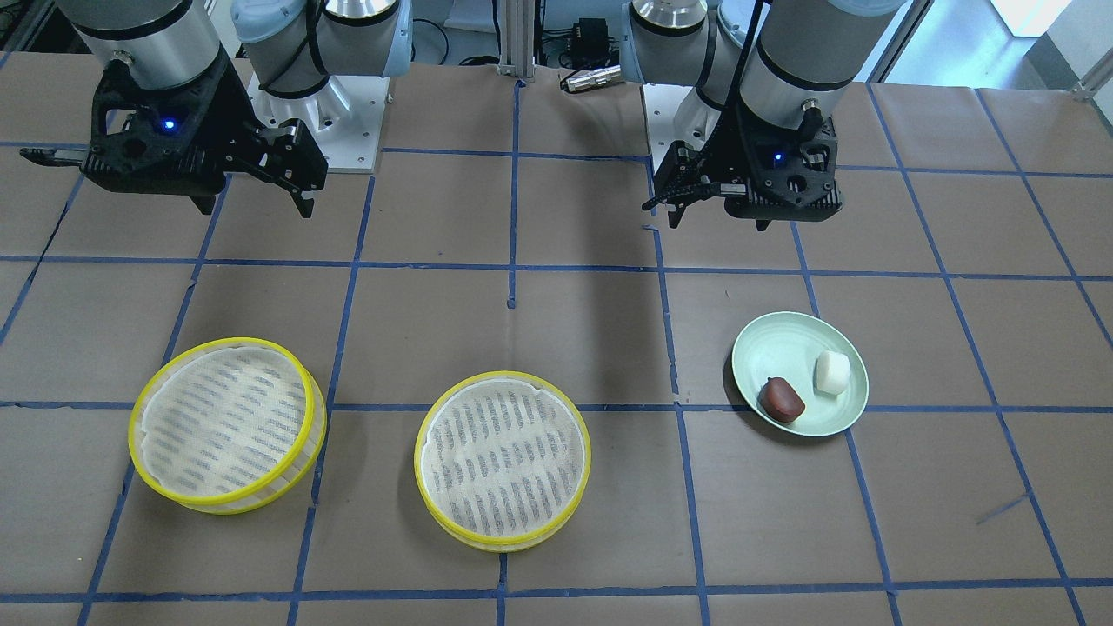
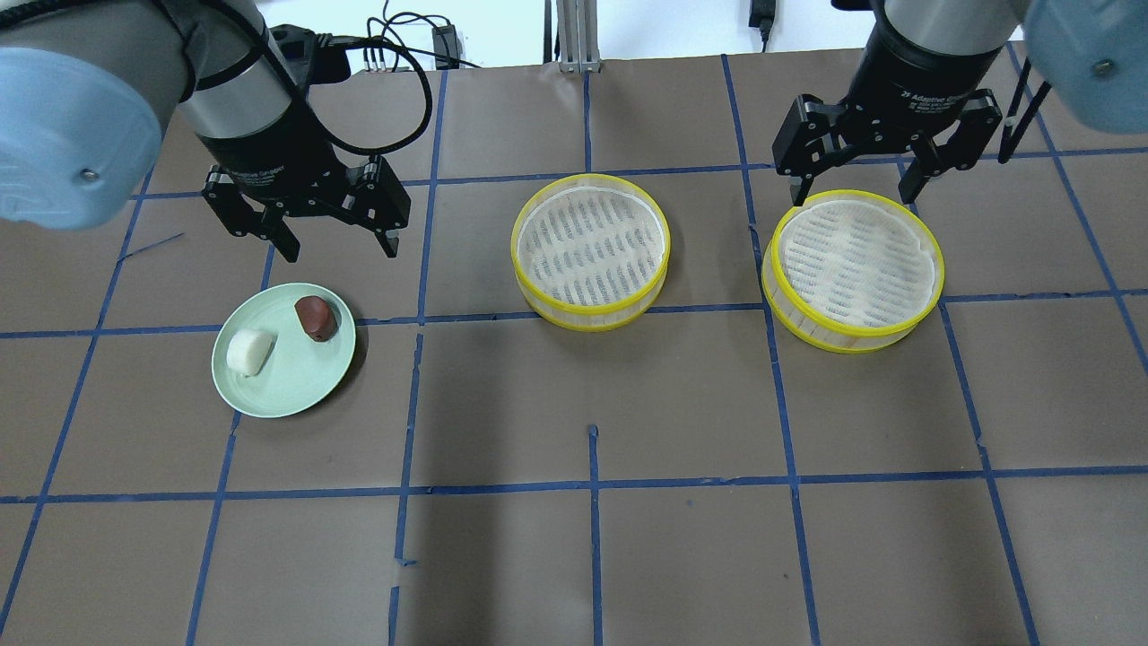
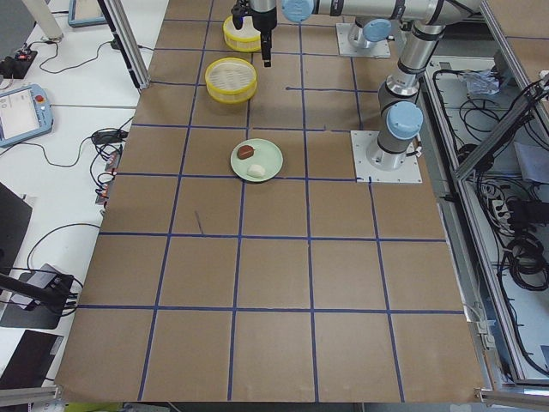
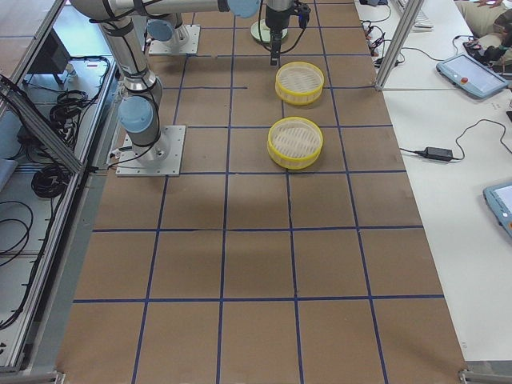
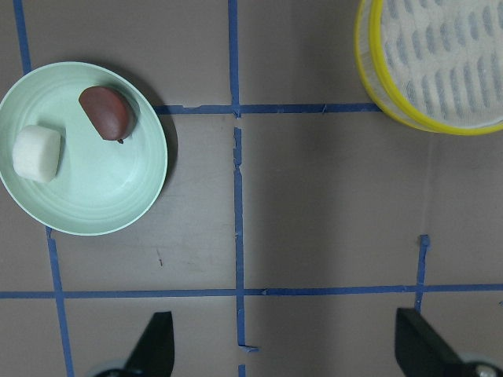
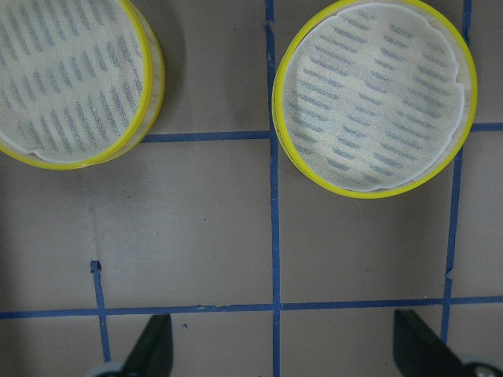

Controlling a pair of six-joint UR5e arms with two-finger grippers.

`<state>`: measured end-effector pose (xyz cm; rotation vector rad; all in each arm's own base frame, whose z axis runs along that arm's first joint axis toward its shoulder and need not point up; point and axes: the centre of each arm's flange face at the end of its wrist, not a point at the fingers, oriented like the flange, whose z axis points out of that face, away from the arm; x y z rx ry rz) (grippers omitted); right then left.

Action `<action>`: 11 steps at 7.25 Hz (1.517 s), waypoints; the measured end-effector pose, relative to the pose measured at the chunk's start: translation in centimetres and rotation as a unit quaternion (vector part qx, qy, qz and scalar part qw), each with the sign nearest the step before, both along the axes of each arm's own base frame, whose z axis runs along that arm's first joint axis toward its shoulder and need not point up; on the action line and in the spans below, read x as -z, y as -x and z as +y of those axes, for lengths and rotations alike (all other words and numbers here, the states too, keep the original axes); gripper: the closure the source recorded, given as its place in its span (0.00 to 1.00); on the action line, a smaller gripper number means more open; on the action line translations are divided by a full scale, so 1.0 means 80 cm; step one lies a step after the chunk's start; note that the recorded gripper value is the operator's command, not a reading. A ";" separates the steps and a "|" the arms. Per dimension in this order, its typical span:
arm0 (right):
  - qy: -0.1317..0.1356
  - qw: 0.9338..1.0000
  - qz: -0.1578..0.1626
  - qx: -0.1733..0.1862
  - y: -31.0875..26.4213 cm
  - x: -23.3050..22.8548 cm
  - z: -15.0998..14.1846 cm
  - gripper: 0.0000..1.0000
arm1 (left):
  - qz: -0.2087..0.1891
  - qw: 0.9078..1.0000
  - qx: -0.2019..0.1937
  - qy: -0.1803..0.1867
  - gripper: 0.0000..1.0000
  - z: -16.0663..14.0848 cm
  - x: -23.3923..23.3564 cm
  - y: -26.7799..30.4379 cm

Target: Stack buns with steamer

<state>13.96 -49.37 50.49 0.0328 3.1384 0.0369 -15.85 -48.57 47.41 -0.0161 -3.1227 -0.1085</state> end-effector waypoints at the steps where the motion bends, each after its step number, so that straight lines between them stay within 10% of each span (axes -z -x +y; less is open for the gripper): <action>1: 0.002 1.000 0.000 0.000 0.000 0.000 0.000 0.00 | 0.000 1.000 0.002 0.003 0.00 -0.003 0.000 -0.001; 7: -0.005 1.000 0.000 -0.001 -0.001 0.026 0.002 0.00 | 0.015 0.998 0.056 0.007 0.02 -0.089 0.168 -0.253; 11: 0.004 1.000 -0.001 0.002 -0.001 0.025 0.000 0.00 | 0.028 0.996 0.086 -0.014 0.07 -0.068 0.306 -0.310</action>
